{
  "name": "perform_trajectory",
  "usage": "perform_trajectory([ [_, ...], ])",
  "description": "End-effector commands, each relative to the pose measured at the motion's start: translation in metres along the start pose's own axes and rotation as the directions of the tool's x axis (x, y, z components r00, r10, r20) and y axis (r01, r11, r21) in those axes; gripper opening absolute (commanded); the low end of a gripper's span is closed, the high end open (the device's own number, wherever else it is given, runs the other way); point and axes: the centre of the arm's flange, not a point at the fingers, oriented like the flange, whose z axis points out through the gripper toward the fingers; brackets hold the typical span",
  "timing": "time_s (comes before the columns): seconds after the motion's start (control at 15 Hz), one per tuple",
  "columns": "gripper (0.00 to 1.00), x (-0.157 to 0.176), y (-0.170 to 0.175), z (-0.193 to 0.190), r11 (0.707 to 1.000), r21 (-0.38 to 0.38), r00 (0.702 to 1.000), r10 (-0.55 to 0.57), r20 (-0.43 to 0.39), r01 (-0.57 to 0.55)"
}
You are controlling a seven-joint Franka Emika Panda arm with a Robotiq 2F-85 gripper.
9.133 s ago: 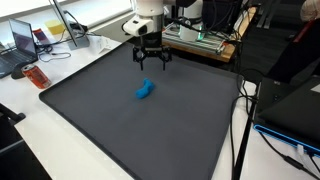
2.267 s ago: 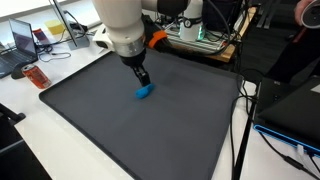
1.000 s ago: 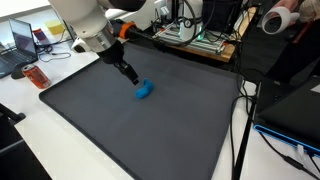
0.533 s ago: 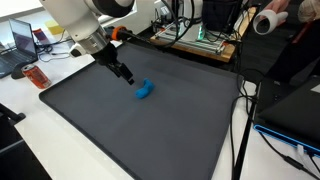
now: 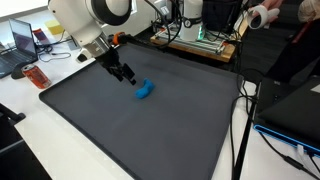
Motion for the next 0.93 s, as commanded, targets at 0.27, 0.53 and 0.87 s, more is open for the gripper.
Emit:
perform_trajectory([
  [0.27, 1.0, -0.035, 0.026, 0.022, 0.979, 0.141, 0.985, -0.13, -0.115, 0.145],
  [0.53, 1.0, -0.055, 0.04, 0.025, 0.959, 0.182, 0.969, -0.189, -0.157, 0.217],
  [0.87, 1.0, -0.08, 0.054, 0.027, 0.926, 0.196, 0.937, -0.283, -0.207, 0.323],
])
